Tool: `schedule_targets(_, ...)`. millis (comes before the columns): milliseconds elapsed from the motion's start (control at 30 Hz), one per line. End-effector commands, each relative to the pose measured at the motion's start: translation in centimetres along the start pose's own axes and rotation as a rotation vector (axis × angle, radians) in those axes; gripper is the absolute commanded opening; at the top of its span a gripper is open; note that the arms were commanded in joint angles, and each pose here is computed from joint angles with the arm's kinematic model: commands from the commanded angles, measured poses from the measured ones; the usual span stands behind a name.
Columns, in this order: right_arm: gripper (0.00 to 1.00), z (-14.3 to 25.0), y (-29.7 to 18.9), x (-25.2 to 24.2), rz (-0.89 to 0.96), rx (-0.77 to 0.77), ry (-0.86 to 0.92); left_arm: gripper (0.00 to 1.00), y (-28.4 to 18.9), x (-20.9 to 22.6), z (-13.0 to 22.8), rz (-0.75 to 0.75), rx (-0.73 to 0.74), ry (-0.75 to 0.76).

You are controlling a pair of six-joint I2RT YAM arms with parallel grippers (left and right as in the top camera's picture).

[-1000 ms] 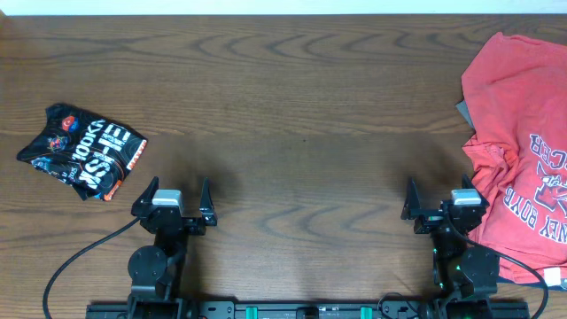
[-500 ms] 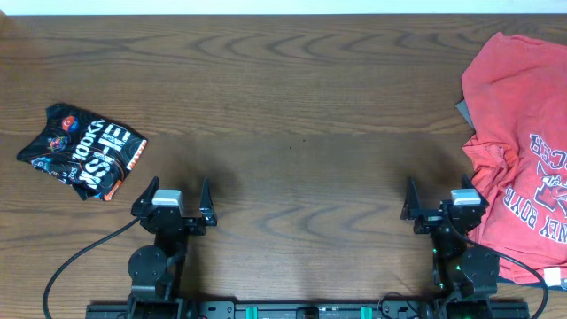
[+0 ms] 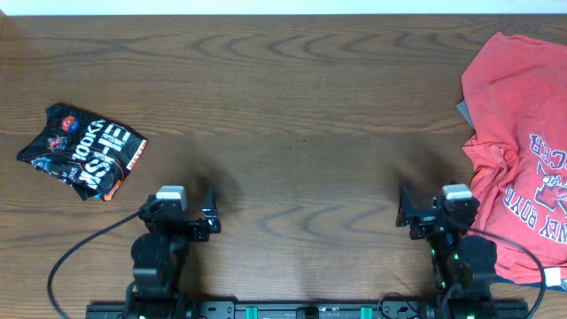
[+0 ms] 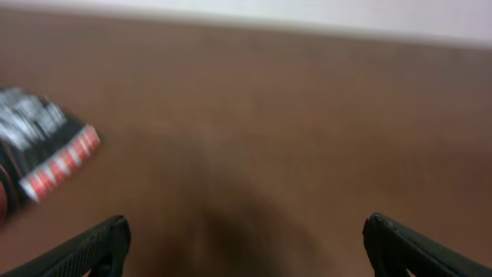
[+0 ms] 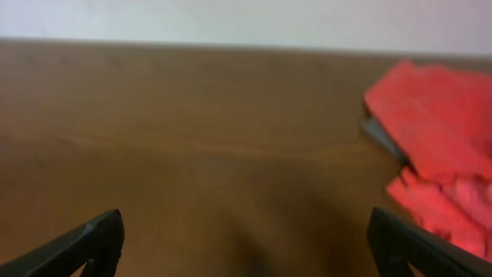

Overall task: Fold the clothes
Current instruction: 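Move the right gripper to the orange t-shirt and grasp its edge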

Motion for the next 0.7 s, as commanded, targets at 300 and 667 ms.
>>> schedule_targets(300,0.99,-1.8,0.8,-2.3,0.215,0.336,0.034,0.98,-1.1,-1.0,-1.2,0.063,0.385,-0.093)
schedule_targets(667,0.99,0.8,4.4,-3.3,0.289,0.715,0.042,0.98,-0.9,-1.4,-0.1,0.085,0.663,-0.124)
Point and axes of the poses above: each gripper's point midway between its finger pads, its own y axis out along the fingers, its own x axis along the line the jaws close on, z = x × y, the point moved 1 cm from there along -y, back along the fingers, and after that the axes turned 9 degrees about y, right-handed, at the moved point
